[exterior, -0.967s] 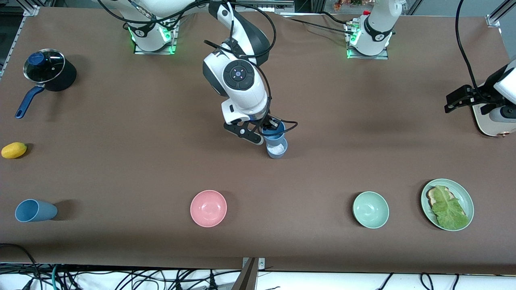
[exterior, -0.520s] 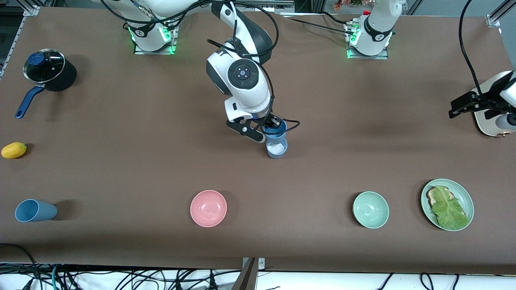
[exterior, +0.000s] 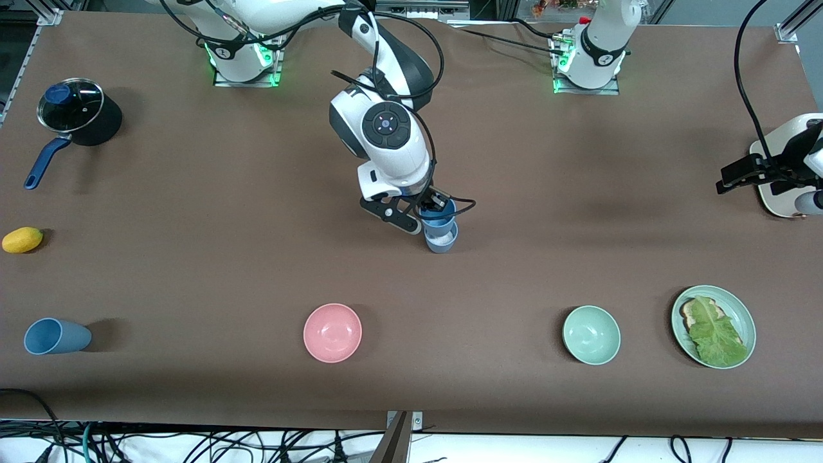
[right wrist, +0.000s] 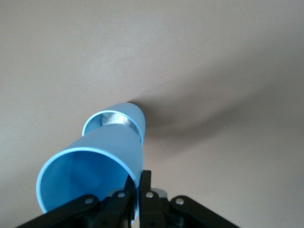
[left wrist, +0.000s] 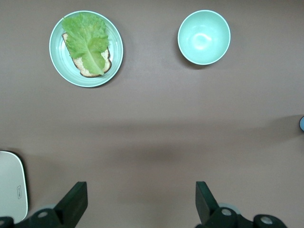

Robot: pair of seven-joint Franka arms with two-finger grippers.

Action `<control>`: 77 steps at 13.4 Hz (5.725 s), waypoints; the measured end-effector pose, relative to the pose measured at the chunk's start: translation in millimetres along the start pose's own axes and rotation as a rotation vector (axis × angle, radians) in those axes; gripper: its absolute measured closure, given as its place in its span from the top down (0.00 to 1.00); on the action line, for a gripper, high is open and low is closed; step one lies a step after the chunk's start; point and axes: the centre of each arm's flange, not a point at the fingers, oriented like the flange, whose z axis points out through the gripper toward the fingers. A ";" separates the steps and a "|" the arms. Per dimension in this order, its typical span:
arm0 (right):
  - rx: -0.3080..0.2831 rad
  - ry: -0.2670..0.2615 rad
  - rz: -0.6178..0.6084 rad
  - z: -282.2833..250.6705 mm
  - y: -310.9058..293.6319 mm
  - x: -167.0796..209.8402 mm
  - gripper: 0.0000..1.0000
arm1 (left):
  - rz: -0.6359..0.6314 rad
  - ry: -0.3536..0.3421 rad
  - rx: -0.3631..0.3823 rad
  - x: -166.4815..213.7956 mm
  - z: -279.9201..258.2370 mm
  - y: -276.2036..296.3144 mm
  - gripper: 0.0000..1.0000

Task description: Stack blue cups with both arms

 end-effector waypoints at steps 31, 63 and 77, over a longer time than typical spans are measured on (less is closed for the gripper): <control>-0.210 -0.055 -0.393 -189.0 254.8 229.1 0.99 | -0.003 0.055 0.004 6.2 -5.9 -2.4 1.00; -0.138 0.021 -0.404 -325.0 404.0 272.0 1.00 | 0.001 0.051 0.003 7.4 -3.4 -0.4 1.00; -0.151 0.028 -0.419 -326.0 398.7 268.2 1.00 | 0.003 0.051 0.003 7.5 -3.3 0.8 1.00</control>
